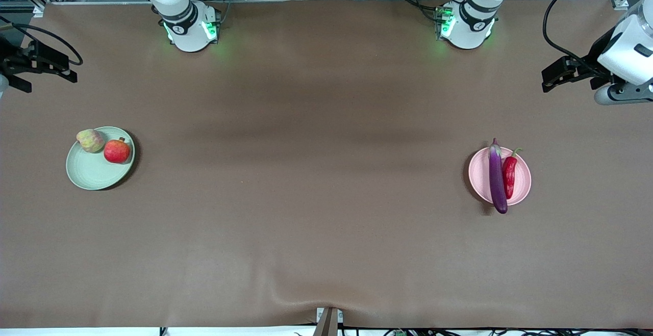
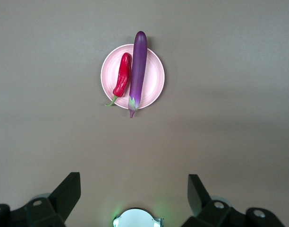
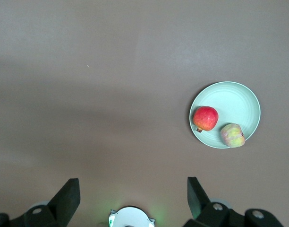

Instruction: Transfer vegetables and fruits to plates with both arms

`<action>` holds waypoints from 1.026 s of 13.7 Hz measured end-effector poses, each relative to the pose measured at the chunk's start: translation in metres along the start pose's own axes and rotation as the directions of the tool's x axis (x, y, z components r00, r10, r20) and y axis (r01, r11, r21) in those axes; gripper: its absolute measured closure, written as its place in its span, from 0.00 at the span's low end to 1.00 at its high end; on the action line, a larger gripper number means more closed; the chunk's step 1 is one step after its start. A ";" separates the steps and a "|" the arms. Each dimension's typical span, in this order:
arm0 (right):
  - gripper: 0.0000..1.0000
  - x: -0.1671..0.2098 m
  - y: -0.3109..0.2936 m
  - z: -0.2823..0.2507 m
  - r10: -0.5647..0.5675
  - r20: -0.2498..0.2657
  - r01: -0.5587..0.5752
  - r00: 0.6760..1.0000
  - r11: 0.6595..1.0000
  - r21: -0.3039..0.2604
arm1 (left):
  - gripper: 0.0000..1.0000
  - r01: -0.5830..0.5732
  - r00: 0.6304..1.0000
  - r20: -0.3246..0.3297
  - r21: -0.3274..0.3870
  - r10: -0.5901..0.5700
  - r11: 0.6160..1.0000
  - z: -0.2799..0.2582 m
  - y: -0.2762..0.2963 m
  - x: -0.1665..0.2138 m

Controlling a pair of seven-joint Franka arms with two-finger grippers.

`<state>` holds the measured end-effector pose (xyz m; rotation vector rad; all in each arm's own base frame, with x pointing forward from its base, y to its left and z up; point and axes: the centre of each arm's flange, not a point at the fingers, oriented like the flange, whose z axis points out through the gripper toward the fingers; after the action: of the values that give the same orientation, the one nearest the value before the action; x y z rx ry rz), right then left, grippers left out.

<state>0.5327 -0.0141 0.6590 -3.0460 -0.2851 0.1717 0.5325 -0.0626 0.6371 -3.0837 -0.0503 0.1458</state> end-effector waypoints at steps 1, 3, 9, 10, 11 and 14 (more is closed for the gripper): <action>0.00 0.000 -0.001 0.001 0.012 0.002 -0.012 1.000 1.000 0.000 | 0.00 0.000 1.000 0.000 0.000 0.000 1.000 0.000 0.000 0.000; 0.00 0.000 -0.003 0.003 0.049 0.007 -0.049 0.999 0.999 0.000 | 0.00 -0.001 1.000 -0.001 0.000 0.001 1.000 0.000 0.000 0.000; 0.00 -0.003 -0.003 -0.001 0.063 -0.002 -0.063 0.998 0.998 -0.018 | 0.00 -0.008 1.000 -0.002 0.000 0.008 1.000 -0.001 0.000 -0.001; 0.00 -0.004 -0.002 -0.006 0.065 -0.008 -0.065 0.998 0.997 -0.049 | 0.00 -0.009 1.000 -0.002 0.000 0.009 1.000 -0.001 0.000 -0.001; 0.00 -0.006 -0.002 -0.010 0.065 -0.010 -0.066 0.998 0.995 -0.073 | 0.00 -0.009 1.000 -0.002 0.000 0.009 1.000 -0.001 0.000 -0.001; 0.00 -0.007 -0.002 -0.011 0.066 -0.004 -0.066 0.998 0.995 -0.081 | 0.00 -0.009 1.000 -0.002 0.000 0.009 1.000 -0.001 0.000 -0.001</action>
<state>0.5266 -0.0138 0.6708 -3.1374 -0.1957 0.1668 0.5318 -0.0630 0.6380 -3.0845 -0.0358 0.1437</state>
